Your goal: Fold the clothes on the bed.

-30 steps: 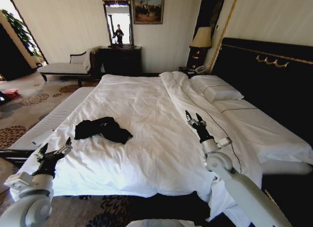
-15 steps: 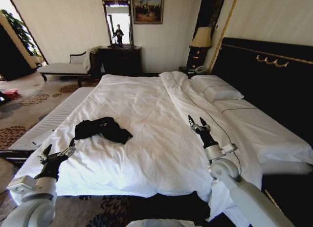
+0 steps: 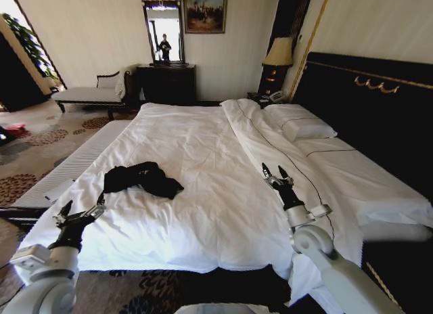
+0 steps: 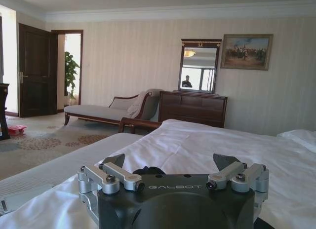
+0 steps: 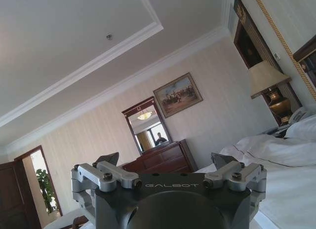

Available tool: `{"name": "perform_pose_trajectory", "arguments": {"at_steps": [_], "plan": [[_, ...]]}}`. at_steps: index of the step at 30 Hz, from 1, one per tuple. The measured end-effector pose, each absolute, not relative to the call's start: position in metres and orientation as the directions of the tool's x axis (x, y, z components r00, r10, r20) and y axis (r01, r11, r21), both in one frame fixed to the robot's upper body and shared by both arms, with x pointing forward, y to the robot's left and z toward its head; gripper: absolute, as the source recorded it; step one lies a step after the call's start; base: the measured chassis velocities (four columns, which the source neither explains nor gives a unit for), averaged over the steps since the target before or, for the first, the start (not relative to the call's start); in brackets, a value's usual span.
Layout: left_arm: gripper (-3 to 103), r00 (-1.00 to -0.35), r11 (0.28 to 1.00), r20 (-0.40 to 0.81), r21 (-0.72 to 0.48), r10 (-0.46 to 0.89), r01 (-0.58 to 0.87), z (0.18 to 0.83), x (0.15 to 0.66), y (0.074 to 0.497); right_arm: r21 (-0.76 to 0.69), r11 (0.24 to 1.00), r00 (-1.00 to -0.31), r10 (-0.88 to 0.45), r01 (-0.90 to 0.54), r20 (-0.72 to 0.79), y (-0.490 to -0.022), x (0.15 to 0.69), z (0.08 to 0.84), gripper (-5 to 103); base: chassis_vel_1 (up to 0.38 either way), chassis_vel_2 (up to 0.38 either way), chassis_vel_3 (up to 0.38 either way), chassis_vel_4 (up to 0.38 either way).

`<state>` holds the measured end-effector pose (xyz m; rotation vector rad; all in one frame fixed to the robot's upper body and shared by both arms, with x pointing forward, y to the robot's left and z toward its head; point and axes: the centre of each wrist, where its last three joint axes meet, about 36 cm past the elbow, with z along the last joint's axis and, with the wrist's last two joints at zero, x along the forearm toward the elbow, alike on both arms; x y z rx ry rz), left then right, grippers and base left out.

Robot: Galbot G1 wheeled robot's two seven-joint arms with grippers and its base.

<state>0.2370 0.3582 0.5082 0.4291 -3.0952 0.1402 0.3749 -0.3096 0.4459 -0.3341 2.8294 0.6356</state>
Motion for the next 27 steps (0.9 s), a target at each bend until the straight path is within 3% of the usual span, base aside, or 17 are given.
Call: {"name": "perform_pose_trajectory", "arguments": {"at_steps": [27], "plan": [[100, -0.959, 0.956, 0.035, -0.087, -0.280, -0.282, 0.5025, 0.2342, 0.3523, 0.399, 0.896, -0.969, -0.116, -0.197, -0.219, -0.3100, 0.3699, 0.4408, 100, 0.000, 0.000, 0.000, 0.000]]}}
